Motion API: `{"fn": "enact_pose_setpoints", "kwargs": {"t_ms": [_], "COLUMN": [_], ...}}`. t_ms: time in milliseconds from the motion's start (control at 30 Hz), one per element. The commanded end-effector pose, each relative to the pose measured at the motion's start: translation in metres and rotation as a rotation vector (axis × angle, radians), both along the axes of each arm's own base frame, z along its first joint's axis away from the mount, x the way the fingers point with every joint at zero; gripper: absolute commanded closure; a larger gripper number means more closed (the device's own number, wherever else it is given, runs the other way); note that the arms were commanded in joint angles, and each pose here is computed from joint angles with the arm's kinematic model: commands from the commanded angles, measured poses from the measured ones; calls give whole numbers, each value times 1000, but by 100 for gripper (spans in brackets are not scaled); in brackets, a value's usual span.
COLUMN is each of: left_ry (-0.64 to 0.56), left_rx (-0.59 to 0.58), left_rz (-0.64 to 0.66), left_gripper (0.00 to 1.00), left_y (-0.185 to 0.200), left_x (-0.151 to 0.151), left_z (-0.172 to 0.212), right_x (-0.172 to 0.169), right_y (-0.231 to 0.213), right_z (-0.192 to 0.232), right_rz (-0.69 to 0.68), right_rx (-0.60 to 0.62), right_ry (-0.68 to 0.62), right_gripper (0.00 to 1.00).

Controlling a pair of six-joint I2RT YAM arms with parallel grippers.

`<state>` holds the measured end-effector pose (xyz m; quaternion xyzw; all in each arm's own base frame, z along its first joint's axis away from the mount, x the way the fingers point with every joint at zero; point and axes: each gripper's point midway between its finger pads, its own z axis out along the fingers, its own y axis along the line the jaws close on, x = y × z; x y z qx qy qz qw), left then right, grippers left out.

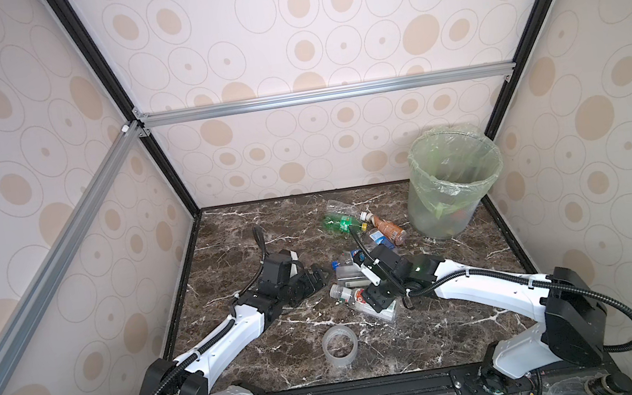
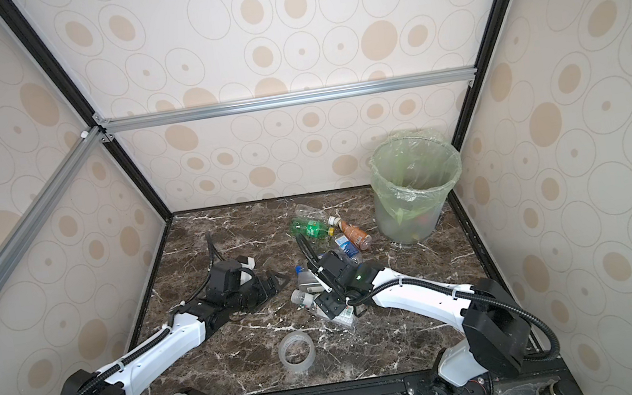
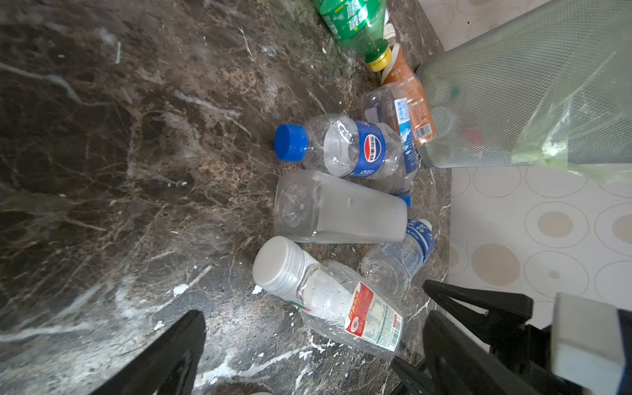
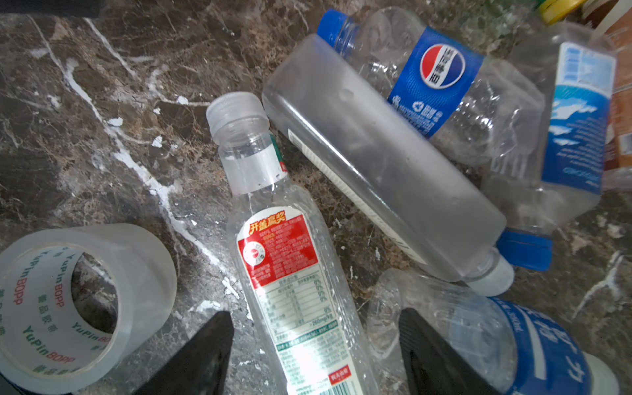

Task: Throw the plastic bottles in the bin
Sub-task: 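Lower the right gripper onto the white-capped red-label bottle while the left lowers beside it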

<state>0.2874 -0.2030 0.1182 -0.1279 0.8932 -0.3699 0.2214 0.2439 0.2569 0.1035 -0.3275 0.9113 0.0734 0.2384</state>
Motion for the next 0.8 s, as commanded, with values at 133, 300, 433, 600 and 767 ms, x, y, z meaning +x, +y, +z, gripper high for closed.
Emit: {"fn": "enact_pose_setpoints", "kwargs": {"t_ms": [133, 300, 433, 600, 767], "left_ry": [-40, -44, -40, -36, -27], "left_rx": [-62, -77, -79, -76, -70], "left_rz": [27, 35, 38, 52, 54], "left_gripper": [1, 1, 1, 1, 1], "left_y": [0, 3, 4, 11, 15], "left_x": [4, 2, 1, 1, 0], "left_z": [10, 8, 6, 3, 0], "right_x": [-8, -8, -5, -2, 1], "right_y": [8, 13, 16, 19, 21], "right_z": [-18, -31, -39, -46, -52], "right_rz": [41, 54, 52, 67, 85], "right_rx": [-19, -44, -55, -79, -104], "right_ry": [45, 75, 86, 92, 91], "right_gripper": [22, 22, 23, 23, 29]}}
